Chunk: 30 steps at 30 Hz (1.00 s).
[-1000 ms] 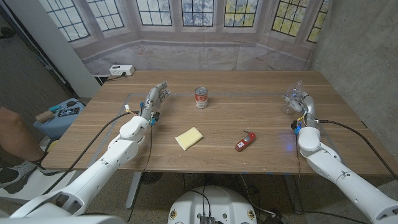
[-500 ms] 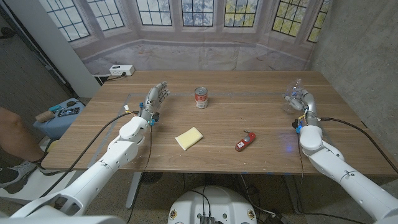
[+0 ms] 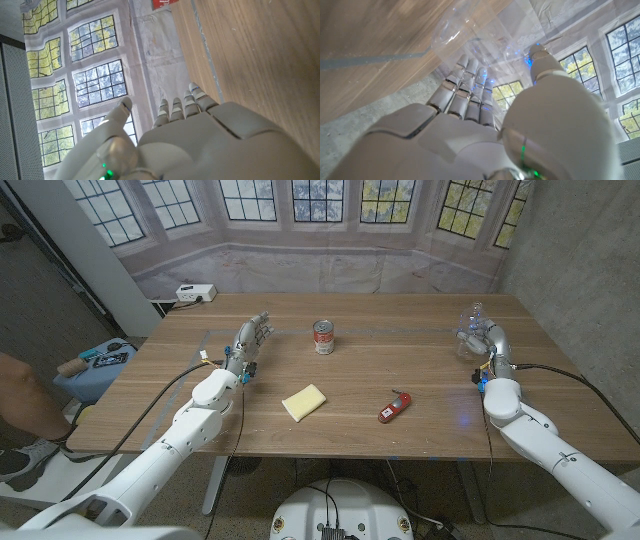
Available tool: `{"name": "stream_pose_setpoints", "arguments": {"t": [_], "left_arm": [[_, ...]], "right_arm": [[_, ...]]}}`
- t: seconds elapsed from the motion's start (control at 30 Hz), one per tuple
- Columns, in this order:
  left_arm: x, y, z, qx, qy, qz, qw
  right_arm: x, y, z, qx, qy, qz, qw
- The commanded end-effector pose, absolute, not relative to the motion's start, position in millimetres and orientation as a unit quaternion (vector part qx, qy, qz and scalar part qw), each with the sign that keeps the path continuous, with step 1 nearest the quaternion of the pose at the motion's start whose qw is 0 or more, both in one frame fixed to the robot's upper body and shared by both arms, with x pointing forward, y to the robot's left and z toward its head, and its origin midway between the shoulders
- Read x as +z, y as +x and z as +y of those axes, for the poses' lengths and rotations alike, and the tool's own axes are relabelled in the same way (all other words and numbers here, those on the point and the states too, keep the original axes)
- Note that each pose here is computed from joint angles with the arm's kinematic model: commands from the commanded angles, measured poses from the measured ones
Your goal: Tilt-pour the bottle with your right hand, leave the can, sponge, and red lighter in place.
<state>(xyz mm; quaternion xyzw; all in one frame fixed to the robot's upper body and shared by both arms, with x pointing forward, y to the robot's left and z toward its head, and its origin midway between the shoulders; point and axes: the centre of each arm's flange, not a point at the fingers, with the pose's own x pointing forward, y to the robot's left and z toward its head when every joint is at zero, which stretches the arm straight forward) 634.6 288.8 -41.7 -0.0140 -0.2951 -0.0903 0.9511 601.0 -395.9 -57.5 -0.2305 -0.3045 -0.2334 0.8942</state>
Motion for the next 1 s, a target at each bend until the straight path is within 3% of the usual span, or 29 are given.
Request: {"name": "stream_pose_setpoints", "arguments": {"t": [0.03, 1.0], "left_arm": [[-45, 631, 288, -0.088, -0.015, -0.296, 0.951], [-53, 630, 290, -0.087, -0.027, -0.296, 0.951]], "right_arm": [[-52, 596, -391, -0.250, -0.276, -0.309, 0.875], [-42, 584, -368, -0.322, -0.392, -0.337, 0.793]]}}
